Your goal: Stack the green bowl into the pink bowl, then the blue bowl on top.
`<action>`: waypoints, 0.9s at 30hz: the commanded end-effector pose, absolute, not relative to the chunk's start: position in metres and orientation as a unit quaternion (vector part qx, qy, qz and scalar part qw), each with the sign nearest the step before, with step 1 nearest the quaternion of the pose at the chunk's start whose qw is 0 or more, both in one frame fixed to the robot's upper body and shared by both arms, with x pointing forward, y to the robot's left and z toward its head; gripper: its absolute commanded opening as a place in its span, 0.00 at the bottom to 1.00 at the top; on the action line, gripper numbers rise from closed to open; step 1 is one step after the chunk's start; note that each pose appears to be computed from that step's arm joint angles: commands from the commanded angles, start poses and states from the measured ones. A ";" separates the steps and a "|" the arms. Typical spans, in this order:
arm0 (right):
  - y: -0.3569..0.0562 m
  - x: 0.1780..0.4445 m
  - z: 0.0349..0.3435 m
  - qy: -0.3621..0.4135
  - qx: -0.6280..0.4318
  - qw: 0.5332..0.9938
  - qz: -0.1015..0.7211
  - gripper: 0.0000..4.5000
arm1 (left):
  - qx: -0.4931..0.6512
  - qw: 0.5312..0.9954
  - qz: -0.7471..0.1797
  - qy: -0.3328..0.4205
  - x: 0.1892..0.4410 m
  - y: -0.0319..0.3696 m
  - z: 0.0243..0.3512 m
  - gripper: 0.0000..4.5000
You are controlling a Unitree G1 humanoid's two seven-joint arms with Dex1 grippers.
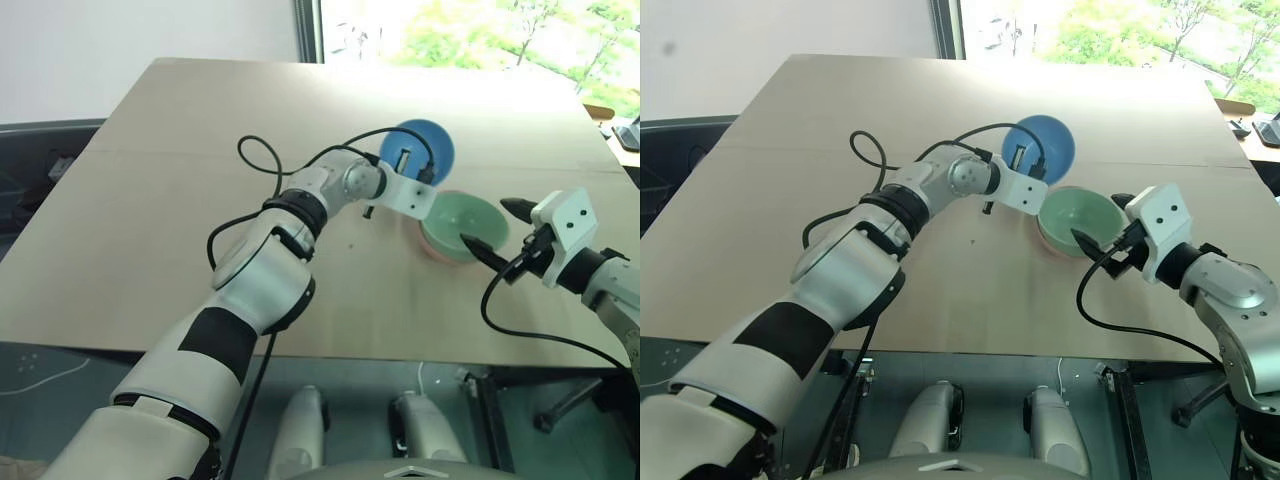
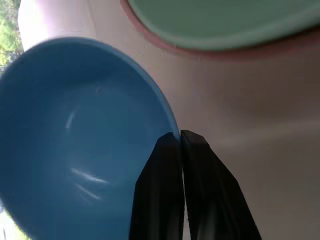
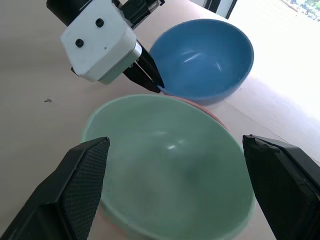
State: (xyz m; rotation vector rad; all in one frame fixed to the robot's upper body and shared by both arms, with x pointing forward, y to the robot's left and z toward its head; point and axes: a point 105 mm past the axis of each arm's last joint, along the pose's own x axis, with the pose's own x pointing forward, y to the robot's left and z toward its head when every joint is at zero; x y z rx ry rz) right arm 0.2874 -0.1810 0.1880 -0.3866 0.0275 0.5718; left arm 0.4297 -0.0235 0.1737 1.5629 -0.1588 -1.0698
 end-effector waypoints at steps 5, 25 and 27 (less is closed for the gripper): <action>-0.184 0.283 0.203 -0.017 -0.201 0.942 0.269 1.00 | 0.606 0.610 -0.491 -0.141 0.419 -0.022 0.237 0.03; -0.242 0.199 0.223 -0.005 -0.166 0.942 0.291 1.00 | 0.455 0.488 -0.722 -0.182 0.339 0.011 0.271 0.03; -0.246 0.197 0.225 -0.006 -0.166 0.943 0.288 1.00 | 0.453 0.488 -0.725 -0.177 0.339 0.008 0.269 0.03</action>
